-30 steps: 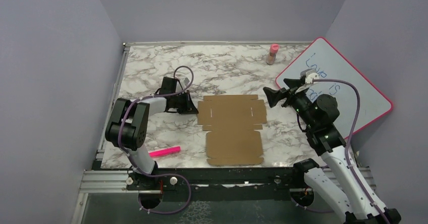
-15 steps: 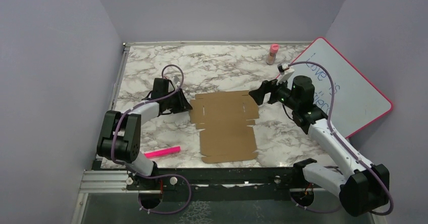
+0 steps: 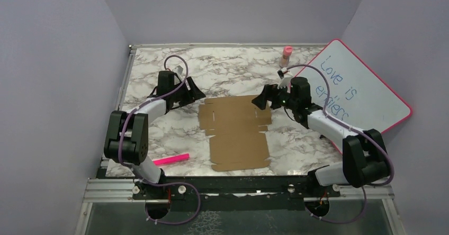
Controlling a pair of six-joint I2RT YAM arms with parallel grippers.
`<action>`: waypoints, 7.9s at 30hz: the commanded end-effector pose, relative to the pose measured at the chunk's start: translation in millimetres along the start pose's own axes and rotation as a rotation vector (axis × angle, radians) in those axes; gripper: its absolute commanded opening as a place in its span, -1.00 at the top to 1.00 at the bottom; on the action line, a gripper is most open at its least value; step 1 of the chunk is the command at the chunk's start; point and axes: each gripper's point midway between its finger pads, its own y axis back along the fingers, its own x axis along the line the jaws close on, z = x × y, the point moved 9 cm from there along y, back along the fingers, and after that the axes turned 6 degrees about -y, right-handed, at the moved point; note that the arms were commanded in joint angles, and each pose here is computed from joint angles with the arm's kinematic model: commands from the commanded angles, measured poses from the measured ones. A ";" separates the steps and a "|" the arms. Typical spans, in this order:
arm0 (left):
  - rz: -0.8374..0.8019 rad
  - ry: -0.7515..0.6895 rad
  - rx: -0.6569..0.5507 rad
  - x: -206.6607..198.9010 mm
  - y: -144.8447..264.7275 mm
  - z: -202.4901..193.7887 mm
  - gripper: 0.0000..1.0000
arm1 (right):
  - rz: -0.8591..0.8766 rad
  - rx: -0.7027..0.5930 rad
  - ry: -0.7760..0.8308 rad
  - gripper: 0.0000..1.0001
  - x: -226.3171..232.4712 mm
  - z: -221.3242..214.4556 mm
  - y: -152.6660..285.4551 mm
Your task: Fold the paper box
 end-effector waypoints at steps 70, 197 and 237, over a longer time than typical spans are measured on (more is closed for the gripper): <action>-0.102 -0.027 0.087 -33.8 -42.1 37.2 -0.48 | 0.140 0.158 -0.188 -0.83 -12.0 -57.0 -103.7; 0.163 -0.159 0.240 -25.6 -75.7 15.0 0.82 | 0.064 0.171 -0.159 -0.82 -18.7 -63.5 -106.6; 0.219 -0.285 0.220 -65.2 -77.4 24.5 0.31 | -0.033 0.164 -0.152 -0.82 -19.7 -64.6 -103.5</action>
